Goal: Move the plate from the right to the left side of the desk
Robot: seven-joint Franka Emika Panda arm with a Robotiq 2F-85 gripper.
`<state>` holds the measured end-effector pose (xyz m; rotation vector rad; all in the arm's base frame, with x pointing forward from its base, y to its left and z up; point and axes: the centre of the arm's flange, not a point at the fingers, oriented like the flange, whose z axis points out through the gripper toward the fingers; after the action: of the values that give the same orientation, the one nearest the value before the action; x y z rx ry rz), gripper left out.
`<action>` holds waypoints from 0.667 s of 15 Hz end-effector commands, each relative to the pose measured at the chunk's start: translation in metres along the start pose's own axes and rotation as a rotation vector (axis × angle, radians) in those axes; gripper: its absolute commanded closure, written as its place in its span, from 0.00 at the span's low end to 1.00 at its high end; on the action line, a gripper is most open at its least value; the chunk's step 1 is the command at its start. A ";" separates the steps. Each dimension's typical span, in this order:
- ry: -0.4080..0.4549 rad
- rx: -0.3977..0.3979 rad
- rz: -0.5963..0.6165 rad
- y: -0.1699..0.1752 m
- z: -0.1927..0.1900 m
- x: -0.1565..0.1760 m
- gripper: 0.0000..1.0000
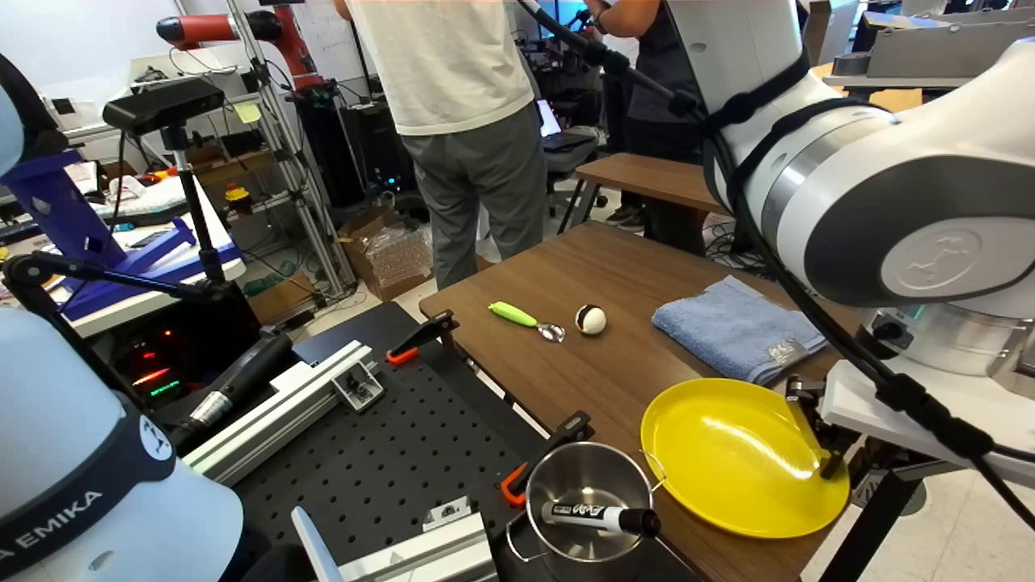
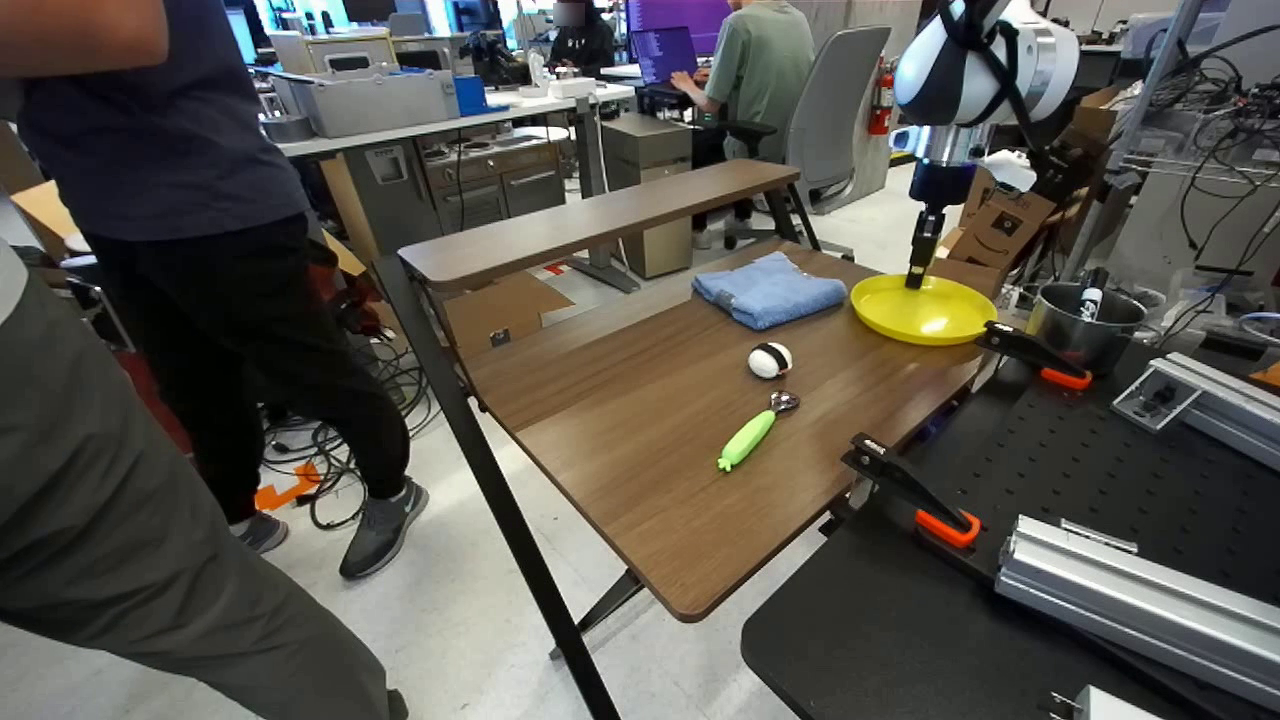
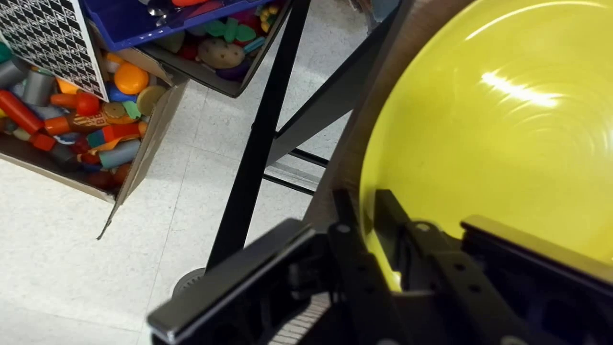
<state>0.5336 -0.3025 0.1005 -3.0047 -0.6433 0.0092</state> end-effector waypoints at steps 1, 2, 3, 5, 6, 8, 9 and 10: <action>0.009 0.012 -0.032 0.002 -0.002 -0.003 1.00; 0.013 0.011 -0.034 0.003 -0.005 -0.003 1.00; 0.019 0.013 -0.037 0.004 -0.008 -0.003 0.99; 0.038 0.021 -0.040 0.006 -0.015 -0.004 1.00; 0.051 0.025 -0.044 0.007 -0.021 -0.006 0.99; 0.078 0.032 -0.052 0.010 -0.030 -0.009 0.99; 0.096 0.037 -0.057 0.011 -0.038 -0.013 0.99; 0.113 0.042 -0.063 0.012 -0.043 -0.014 0.99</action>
<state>0.5351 -0.3180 0.1263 -2.9832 -0.6786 -0.0765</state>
